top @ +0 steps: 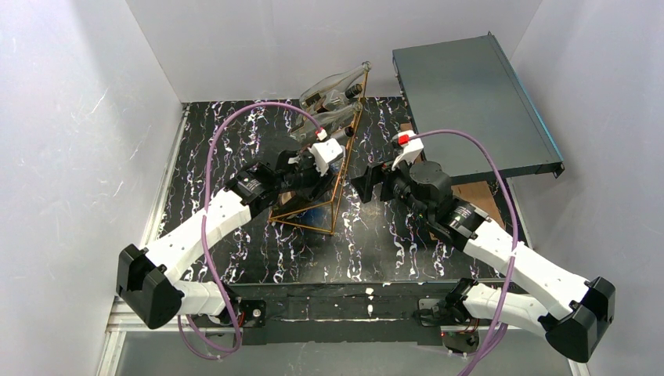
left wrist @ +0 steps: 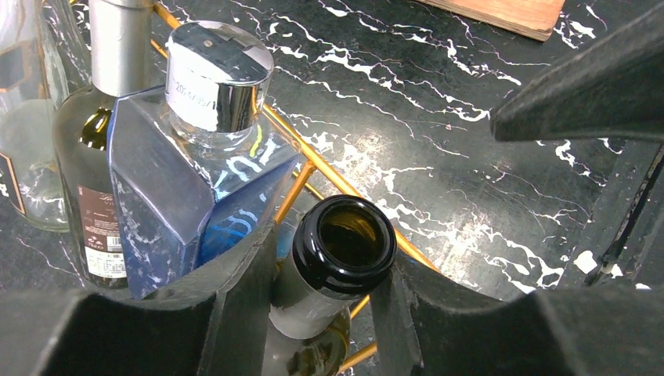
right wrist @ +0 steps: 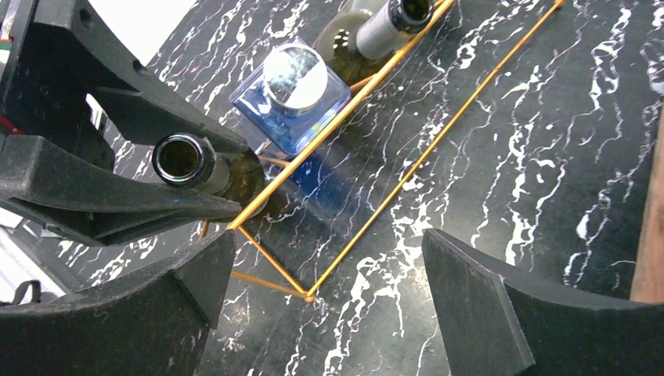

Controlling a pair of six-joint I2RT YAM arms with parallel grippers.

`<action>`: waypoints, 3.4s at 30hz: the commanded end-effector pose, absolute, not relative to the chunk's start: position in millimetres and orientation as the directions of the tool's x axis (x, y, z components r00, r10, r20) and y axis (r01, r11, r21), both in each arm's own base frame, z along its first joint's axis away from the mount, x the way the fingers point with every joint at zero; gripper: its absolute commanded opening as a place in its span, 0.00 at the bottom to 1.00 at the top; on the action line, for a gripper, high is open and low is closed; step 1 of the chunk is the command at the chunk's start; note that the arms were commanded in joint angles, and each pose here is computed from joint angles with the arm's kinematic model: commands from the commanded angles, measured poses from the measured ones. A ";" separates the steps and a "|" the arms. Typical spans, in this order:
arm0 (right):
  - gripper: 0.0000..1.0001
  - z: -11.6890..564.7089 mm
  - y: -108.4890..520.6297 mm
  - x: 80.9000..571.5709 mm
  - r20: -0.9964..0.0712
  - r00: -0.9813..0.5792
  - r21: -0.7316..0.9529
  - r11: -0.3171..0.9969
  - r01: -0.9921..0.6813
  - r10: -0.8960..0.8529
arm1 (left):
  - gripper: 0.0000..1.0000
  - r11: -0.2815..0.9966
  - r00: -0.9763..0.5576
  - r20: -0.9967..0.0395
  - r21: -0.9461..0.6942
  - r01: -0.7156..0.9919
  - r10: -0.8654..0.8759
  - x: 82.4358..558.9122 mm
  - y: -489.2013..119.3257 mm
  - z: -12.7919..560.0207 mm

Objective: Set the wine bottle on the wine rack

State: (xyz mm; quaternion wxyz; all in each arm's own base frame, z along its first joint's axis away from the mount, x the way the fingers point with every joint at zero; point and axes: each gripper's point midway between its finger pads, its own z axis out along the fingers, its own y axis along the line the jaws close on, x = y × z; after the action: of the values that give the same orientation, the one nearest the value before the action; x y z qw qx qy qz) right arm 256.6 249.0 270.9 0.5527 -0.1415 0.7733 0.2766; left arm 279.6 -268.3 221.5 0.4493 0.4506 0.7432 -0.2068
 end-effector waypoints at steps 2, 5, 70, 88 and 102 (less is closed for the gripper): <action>0.98 282.8 266.9 253.4 -0.919 -0.353 0.358 0.743 -0.566 0.174 | 0.40 0.528 -0.442 -0.695 -0.104 0.843 0.568 234.8 -248.4 159.3; 0.98 280.8 266.2 254.1 -0.919 -0.356 0.354 0.748 -0.561 0.168 | 0.43 0.527 -0.445 -0.691 -0.109 0.843 0.569 231.9 -246.7 156.5; 0.98 420.7 184.6 223.7 -0.979 -0.093 0.201 0.828 -0.523 0.180 | 0.98 0.841 0.117 -0.973 -0.108 0.530 -0.199 178.0 -117.4 471.3; 0.98 503.6 51.0 172.9 -0.939 0.124 0.280 0.922 -0.266 0.321 | 0.98 0.891 0.303 -0.883 -0.225 0.393 -0.357 137.4 -41.6 508.7; 0.98 525.3 2.6 147.6 -0.911 0.158 0.354 0.919 -0.175 0.381 | 0.98 0.894 0.438 -0.789 -0.305 0.329 -0.431 92.9 18.2 525.6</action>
State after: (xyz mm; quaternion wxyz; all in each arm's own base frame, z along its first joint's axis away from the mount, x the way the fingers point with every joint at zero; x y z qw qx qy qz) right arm 154.7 19.4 519.4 0.7511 0.0596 0.6292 0.1906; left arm 101.6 3.4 515.1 0.8349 -0.0287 0.5013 -0.2254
